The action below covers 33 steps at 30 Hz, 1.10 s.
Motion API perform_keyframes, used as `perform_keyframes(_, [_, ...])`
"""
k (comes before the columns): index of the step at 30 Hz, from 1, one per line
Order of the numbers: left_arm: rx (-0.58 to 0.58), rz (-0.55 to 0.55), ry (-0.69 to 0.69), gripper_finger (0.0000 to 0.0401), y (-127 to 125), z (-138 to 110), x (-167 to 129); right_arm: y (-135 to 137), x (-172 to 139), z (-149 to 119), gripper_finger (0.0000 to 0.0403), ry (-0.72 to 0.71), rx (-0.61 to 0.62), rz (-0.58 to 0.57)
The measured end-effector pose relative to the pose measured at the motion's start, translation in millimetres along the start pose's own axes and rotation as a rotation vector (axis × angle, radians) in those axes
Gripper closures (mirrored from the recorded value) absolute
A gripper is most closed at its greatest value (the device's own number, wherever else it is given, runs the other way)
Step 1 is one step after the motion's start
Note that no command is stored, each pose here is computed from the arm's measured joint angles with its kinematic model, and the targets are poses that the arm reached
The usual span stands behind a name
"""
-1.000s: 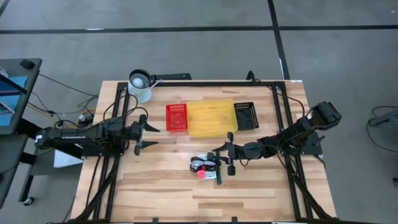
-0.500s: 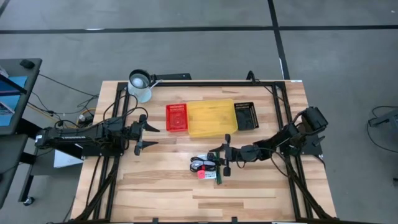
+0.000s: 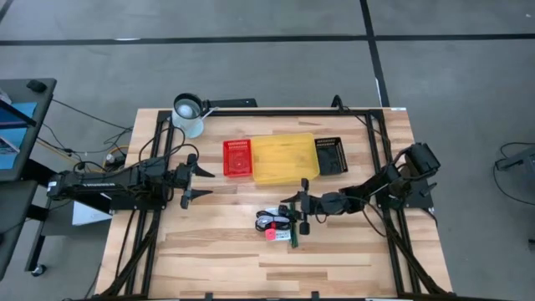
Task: Pick and place items into bin
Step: Put the black charger adapter into the red bin
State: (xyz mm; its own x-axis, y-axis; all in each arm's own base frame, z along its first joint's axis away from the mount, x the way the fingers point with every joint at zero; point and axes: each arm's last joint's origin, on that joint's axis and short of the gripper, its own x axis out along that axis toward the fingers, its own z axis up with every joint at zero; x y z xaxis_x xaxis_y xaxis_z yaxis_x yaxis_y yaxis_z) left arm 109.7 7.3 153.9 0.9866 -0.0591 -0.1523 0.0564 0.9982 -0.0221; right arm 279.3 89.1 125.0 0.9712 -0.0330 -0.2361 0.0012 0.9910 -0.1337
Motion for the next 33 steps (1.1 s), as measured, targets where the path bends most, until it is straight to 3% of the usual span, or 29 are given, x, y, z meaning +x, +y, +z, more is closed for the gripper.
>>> perform_keyframes(33, [0.0, 0.0, 0.0, 0.014, 0.0, -0.1, 0.0, -0.1, 0.3, -4.7, 0.0289, 0.046, 0.029, 0.03])
